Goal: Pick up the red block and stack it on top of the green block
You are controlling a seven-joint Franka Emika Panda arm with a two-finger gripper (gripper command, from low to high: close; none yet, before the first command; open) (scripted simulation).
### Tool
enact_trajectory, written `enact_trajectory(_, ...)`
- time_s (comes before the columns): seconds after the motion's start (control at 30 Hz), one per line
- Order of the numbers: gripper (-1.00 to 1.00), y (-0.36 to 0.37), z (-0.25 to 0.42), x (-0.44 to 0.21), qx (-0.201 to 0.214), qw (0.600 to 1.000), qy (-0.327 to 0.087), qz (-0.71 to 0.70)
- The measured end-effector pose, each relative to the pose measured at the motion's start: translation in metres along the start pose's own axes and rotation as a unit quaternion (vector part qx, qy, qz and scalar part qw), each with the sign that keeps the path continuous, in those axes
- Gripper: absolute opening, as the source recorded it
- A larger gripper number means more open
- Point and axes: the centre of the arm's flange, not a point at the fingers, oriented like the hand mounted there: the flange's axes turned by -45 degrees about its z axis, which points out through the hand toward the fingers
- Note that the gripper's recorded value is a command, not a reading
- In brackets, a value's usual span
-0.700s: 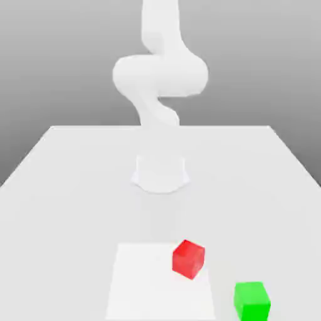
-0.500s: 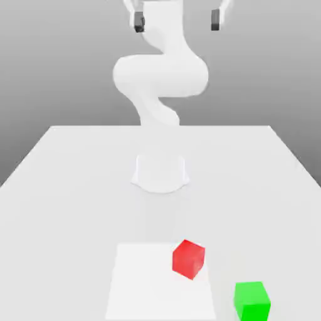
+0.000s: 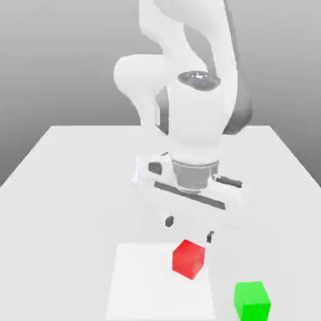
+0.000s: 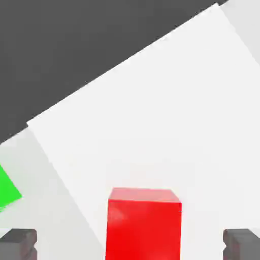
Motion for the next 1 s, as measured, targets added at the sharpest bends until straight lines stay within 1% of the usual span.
enact_trajectory(0.2, 0.00, 0.002, 0.046, -0.001, -0.001, 1.000, -0.003, 0.005)
enact_trajectory(0.23, -1.00, 0.003, 0.054, -0.002, -0.001, 1.000, -0.004, 0.004)
enact_trajectory(0.47, -1.00, 0.003, 0.056, -0.002, -0.001, 1.000, -0.003, 0.004)
enact_trajectory(0.77, -1.00, -0.001, -0.004, -0.002, -0.001, 1.000, -0.003, -0.005)
enact_trajectory(0.87, -1.00, -0.035, -0.016, 0.001, 0.002, 0.996, -0.006, -0.086)
enact_trajectory(1.0, -1.00, -0.087, -0.030, 0.009, 0.003, 0.978, -0.007, -0.208)
